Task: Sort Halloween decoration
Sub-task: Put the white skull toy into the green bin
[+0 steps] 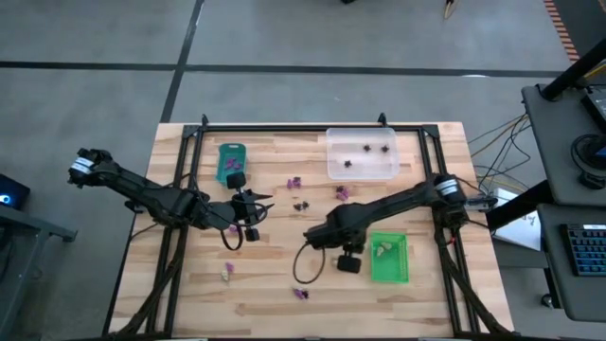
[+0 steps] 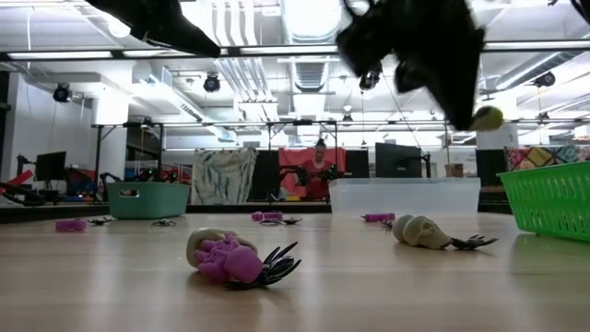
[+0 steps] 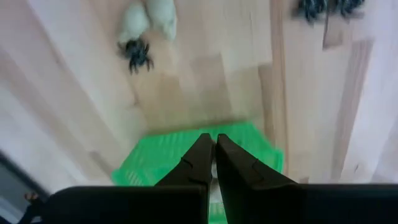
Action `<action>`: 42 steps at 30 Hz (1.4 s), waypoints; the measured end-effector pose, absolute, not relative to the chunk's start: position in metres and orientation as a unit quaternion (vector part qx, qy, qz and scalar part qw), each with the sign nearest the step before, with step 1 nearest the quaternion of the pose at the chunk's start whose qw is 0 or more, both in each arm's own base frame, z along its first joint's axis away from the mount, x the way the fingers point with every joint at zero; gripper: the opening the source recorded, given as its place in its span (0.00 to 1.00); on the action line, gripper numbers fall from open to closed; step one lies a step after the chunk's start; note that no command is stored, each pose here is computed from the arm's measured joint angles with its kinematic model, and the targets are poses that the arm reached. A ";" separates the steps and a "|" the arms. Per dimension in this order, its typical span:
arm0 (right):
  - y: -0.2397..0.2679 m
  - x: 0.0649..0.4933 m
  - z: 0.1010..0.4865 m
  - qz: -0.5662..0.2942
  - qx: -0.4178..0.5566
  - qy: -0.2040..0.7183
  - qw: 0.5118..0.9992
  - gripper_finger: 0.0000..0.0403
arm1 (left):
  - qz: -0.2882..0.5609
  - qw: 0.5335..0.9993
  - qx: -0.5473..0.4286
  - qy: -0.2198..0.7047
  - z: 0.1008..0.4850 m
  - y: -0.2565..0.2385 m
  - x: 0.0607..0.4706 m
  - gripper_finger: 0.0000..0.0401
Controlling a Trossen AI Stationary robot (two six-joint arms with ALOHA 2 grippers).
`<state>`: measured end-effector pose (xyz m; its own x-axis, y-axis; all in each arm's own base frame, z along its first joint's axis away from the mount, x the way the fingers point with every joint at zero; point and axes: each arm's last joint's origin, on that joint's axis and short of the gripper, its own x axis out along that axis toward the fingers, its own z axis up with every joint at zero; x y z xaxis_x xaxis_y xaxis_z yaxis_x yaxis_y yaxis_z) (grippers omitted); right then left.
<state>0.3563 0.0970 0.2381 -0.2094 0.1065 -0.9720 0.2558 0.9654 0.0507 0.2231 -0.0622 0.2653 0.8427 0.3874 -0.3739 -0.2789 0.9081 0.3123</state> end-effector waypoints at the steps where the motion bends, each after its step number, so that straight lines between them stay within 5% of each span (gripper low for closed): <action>1: 0.099 0.351 0.241 -0.064 0.120 0.774 0.619 0.03 | 0.175 0.952 0.123 0.219 0.265 -0.062 0.223 0.20; 11: 0.120 0.298 0.231 -0.101 0.130 0.778 0.607 0.03 | 0.177 0.953 0.114 0.217 0.265 -0.062 0.223 0.20; 18: 0.129 0.272 0.201 -0.082 0.142 0.750 0.640 0.03 | 0.177 0.953 0.113 0.217 0.265 -0.062 0.223 0.20; 42: 0.121 0.252 0.186 -0.101 0.168 0.714 0.673 0.09 | 0.191 0.958 0.051 0.208 0.265 -0.062 0.223 0.20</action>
